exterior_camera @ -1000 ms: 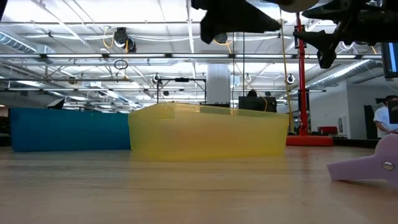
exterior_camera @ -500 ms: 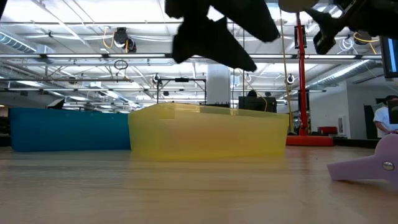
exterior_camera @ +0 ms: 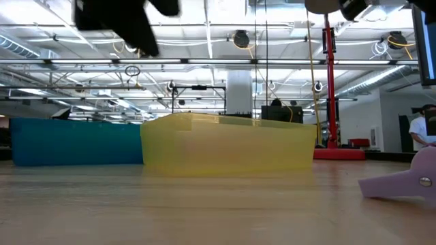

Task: Pick and place Stapler, Stapler remover, tape
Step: Put the purple staple remover into the yellow bin

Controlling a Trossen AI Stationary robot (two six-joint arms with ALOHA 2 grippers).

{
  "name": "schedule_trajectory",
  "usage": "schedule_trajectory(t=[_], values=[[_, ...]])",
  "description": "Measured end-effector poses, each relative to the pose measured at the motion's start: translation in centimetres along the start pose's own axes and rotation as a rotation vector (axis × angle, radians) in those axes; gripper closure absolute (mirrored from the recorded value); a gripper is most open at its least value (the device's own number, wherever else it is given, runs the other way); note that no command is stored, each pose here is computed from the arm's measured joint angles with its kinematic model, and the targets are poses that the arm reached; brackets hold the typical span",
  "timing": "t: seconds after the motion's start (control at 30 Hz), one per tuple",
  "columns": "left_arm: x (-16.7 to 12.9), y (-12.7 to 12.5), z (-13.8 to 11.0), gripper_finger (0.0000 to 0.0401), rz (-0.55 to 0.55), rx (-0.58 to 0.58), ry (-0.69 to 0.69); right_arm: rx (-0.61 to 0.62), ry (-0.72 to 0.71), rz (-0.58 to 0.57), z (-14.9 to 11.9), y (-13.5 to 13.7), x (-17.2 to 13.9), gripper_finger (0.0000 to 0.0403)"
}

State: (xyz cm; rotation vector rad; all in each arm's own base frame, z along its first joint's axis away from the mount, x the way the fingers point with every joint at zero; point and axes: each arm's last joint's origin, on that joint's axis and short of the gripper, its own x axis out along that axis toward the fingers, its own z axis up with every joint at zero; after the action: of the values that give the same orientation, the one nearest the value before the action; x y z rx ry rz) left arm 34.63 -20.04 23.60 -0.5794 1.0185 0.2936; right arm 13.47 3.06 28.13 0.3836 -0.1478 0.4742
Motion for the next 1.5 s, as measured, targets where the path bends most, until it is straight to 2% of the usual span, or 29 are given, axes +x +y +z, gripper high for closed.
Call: schedule_trajectory(t=[0.17, 0.33, 0.5, 0.67, 0.97, 1.07, 1.33, 1.5], values=[[-2.9, -0.1, -2.2, 0.0194, 0.063, -0.044, -0.098, 0.052, 0.275, -0.004, 0.3, 1.2, 2.9, 0.0275], [-4.1, 0.1, -4.9, 0.0194, 0.096, -0.071, -0.145, 0.098, 0.485, 0.01, 0.3, 3.0, 6.1, 0.0275], [-4.2, 0.3, -6.6, 0.0194, 0.111, -0.072, -0.159, 0.207, 0.703, -0.008, -1.2, 4.5, 8.9, 0.0275], [-4.6, 0.1, -7.6, 0.0194, 0.11, -0.038, -0.172, 0.338, 0.907, -0.105, -3.9, 5.2, 10.8, 0.0275], [-4.9, 0.5, -8.2, 0.0194, 0.173, 0.028, -0.214, 0.573, 1.069, -0.339, -9.3, 3.9, 13.2, 0.0275], [-4.9, 0.5, -8.2, 0.0194, 0.179, 0.058, -0.214, 0.61, 1.093, -0.392, -10.4, 3.5, 13.4, 0.0275], [-5.0, 0.7, -8.3, 0.0195, 0.199, 0.091, -0.208, 0.602, 1.122, -0.42, -11.6, 3.0, 13.7, 0.0275], [-4.8, 0.9, -8.3, 0.0219, 0.211, 0.135, -0.204, 0.613, 1.073, -0.393, -12.0, 2.8, 13.9, 0.0275]])
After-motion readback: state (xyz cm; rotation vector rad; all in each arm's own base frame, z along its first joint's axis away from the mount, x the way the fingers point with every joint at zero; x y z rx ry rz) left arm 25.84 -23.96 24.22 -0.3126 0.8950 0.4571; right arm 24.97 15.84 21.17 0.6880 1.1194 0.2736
